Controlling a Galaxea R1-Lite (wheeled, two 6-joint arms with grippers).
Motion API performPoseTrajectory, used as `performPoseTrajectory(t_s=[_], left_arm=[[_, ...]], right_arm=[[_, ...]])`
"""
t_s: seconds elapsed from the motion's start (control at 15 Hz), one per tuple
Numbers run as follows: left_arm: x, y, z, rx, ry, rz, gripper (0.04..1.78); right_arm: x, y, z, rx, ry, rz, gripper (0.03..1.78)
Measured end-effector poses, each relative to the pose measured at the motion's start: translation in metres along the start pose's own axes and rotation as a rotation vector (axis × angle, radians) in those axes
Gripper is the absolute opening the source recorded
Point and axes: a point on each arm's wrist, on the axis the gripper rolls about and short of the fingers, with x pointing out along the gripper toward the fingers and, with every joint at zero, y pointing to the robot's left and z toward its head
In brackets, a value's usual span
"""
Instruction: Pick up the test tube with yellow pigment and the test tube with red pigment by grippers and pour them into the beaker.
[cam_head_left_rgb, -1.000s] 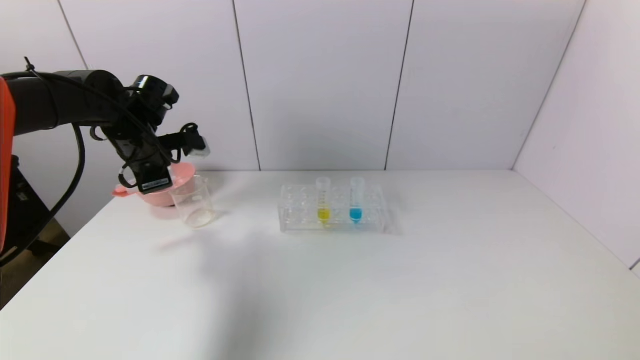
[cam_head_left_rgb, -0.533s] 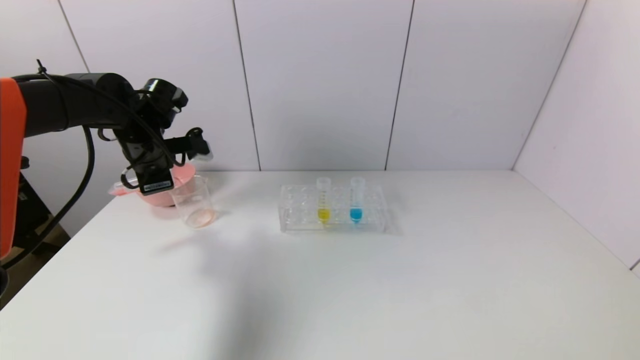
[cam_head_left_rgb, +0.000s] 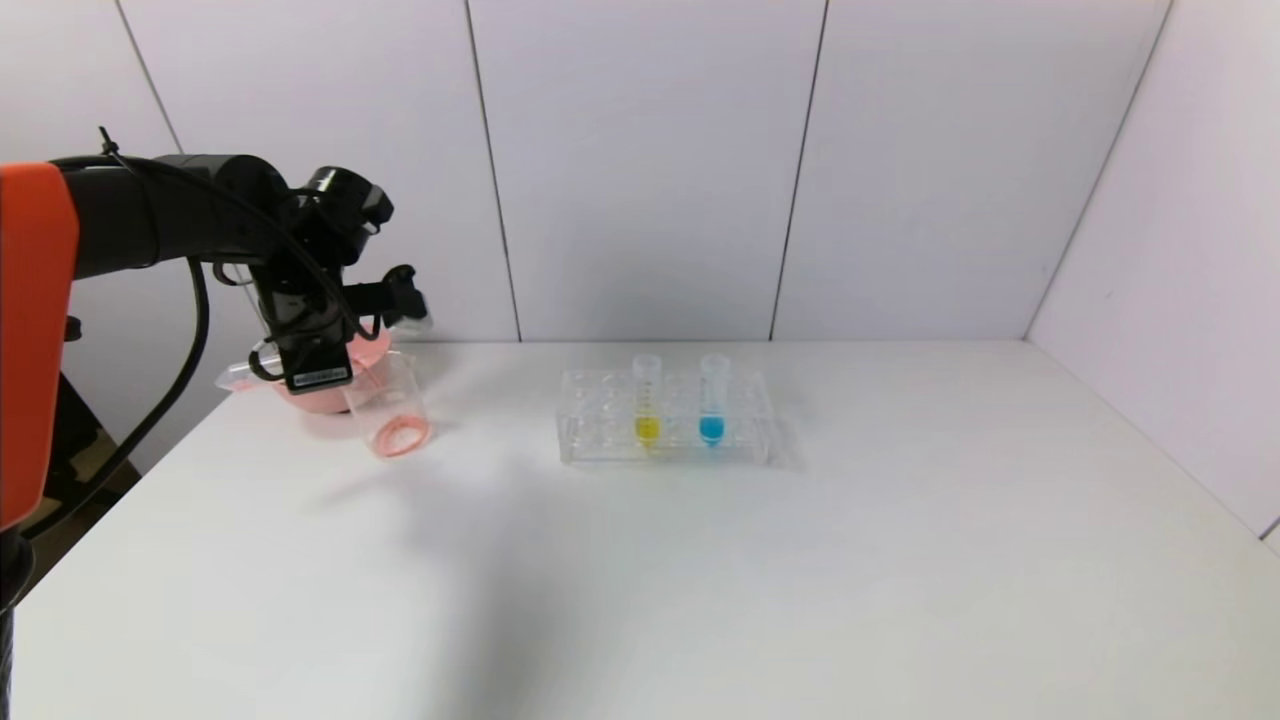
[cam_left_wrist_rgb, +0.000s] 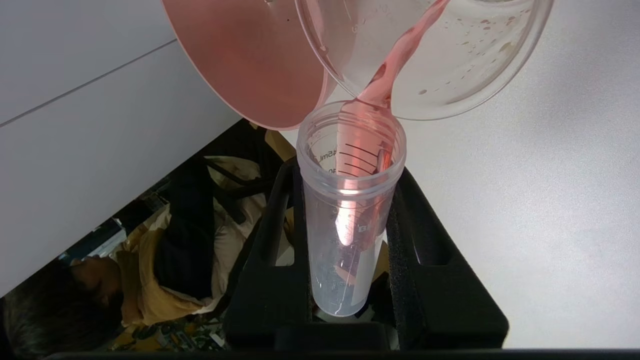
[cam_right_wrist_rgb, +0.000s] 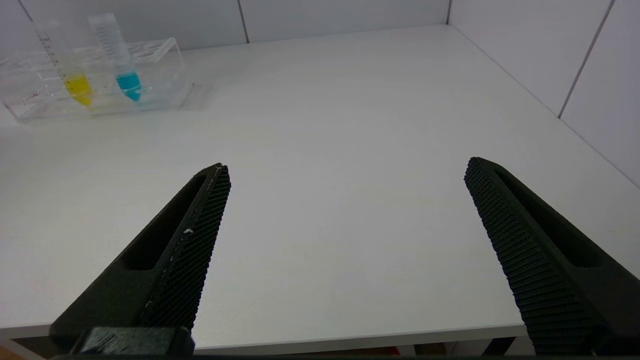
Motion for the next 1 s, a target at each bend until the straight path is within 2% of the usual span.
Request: performPoseTrajectory(t_s=[1.0], left_arm=[[-0.0039,-0.0048,0.0084,0.082,0.132,0.095,0.45]], right_arm=[[0.0,0.0,0.0,0.0,0.0,0.0,1.71]])
